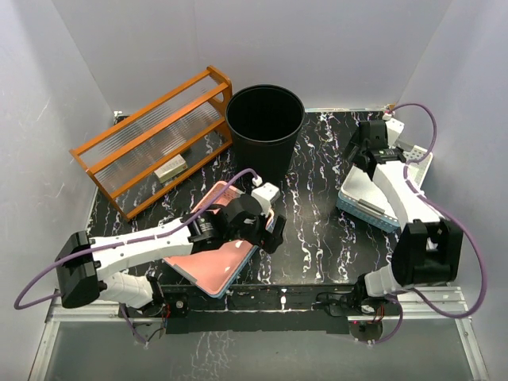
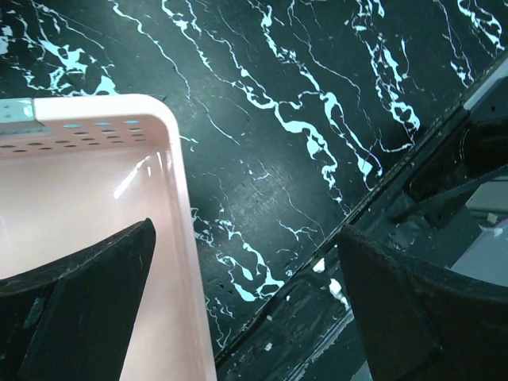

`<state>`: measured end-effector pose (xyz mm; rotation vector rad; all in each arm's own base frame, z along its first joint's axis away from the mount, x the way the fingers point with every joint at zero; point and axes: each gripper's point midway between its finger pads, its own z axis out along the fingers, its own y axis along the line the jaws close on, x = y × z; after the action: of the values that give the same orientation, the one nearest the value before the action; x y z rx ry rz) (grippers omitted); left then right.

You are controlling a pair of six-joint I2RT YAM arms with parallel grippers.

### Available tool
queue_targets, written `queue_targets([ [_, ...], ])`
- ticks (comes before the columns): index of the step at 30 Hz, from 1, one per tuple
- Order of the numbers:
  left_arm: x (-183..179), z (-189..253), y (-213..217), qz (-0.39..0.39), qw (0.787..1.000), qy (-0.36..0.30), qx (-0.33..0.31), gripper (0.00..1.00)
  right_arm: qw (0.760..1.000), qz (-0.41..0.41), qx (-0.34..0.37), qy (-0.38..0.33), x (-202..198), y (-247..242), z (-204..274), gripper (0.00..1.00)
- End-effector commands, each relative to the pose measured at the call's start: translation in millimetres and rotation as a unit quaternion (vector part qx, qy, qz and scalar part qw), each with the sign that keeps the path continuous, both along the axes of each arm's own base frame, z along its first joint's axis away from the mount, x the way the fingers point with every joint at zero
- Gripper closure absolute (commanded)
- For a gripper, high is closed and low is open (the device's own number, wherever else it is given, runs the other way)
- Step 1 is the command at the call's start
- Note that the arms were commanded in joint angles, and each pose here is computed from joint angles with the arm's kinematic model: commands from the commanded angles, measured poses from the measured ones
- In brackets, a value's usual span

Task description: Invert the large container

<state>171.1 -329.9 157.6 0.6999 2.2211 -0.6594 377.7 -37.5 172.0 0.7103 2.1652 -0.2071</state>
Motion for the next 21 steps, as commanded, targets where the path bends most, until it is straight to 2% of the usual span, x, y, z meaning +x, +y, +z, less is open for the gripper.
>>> queue_targets([
  [1,3,30,-13,-0.009,0.999,-0.041,-0.032,0.02,1.0,-0.006,0.013,-0.018,32,-3,8,0.18],
  [3,1,31,-12,-0.016,0.998,-0.051,-0.04,0.01,1.0,-0.011,0.014,-0.001,37,-7,-7,0.34],
  [6,-3,30,-7,-0.036,0.996,-0.067,-0.05,0.01,0.999,-0.007,0.019,0.025,43,-4,-26,0.45],
  [8,-7,27,-2,-0.042,0.996,-0.067,-0.051,0.01,0.999,0.003,0.027,0.027,45,0,-31,0.57],
  [12,-13,20,3,-0.048,0.997,-0.054,-0.039,0.03,0.999,0.01,0.035,0.013,46,4,-21,1.0],
  [15,-13,16,5,-0.035,0.998,-0.04,-0.034,0.04,0.999,0.012,0.037,-0.019,45,4,8,1.0],
  [17,-11,17,9,-0.014,0.999,-0.029,-0.026,0.01,0.998,0.021,0.04,-0.052,46,7,35,1.0],
  [21,-7,31,14,0.004,0.997,-0.048,-0.054,0.01,0.991,0.055,0.055,-0.112,44,19,90,1.0],
])
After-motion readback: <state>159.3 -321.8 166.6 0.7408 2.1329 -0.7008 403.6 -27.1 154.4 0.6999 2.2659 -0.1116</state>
